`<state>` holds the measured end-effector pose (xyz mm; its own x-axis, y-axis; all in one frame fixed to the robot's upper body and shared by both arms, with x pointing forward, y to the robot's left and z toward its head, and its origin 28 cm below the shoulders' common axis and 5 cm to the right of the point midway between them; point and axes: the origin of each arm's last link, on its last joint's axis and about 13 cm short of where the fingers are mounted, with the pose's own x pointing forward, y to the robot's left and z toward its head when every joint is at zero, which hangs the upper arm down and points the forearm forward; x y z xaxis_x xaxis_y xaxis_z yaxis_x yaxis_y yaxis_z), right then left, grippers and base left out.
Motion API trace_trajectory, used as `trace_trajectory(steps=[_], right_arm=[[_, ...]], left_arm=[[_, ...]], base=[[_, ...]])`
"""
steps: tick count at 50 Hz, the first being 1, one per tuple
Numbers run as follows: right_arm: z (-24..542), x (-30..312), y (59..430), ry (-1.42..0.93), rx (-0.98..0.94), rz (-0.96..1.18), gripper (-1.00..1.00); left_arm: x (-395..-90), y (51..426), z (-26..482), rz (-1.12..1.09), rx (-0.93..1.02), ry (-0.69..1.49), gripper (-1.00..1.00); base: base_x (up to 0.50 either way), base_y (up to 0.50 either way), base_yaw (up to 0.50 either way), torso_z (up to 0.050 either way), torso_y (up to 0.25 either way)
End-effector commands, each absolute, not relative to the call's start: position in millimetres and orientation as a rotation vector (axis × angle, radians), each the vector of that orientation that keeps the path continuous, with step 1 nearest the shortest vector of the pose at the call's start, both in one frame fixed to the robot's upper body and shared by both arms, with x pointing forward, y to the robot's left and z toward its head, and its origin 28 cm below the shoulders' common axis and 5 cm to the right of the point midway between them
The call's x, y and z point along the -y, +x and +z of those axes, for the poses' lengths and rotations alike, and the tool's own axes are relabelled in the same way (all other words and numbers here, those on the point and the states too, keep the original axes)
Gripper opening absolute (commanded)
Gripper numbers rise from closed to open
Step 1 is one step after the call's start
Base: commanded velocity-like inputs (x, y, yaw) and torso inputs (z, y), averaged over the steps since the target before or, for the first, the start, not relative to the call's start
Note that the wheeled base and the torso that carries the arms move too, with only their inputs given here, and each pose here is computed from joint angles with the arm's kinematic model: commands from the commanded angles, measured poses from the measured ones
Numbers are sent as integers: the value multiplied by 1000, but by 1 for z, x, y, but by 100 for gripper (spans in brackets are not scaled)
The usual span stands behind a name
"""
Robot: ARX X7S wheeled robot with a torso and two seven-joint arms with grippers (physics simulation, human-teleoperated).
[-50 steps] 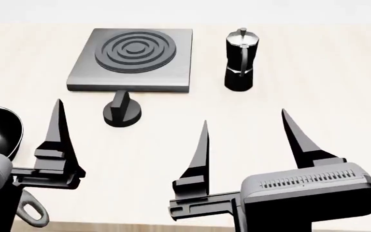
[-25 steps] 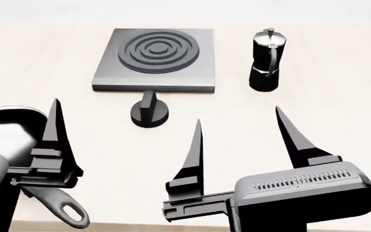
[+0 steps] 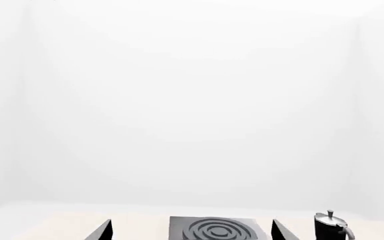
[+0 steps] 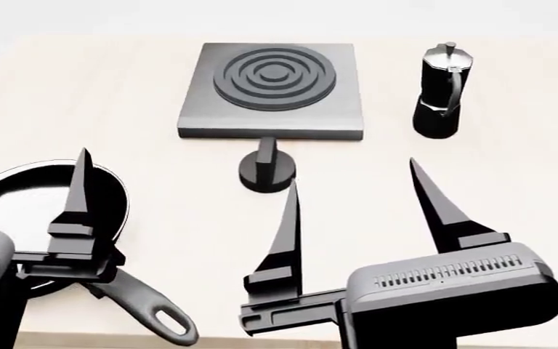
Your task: Turn on the stove.
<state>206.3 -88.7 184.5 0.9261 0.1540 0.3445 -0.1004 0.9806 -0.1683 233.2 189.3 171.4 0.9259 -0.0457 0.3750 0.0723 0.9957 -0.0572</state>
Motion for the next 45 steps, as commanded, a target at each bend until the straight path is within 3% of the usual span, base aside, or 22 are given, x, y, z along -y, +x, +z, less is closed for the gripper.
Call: trace_trajectory(steps=[1,24,45], right_arm=[[185,88,205,-152,367,136,100],[183,87,207,-158,360,144,100],[182,87,208,-161,338,151,100]], left_arm=[[-189,233,171,-55,384,-62,100],[-189,233,171,-53,385,-62,100],[-189,233,171,-53,385,-63,100]], base=[[0,207,0,0,0],[0,175,0,0,0],[0,4,0,0,0]])
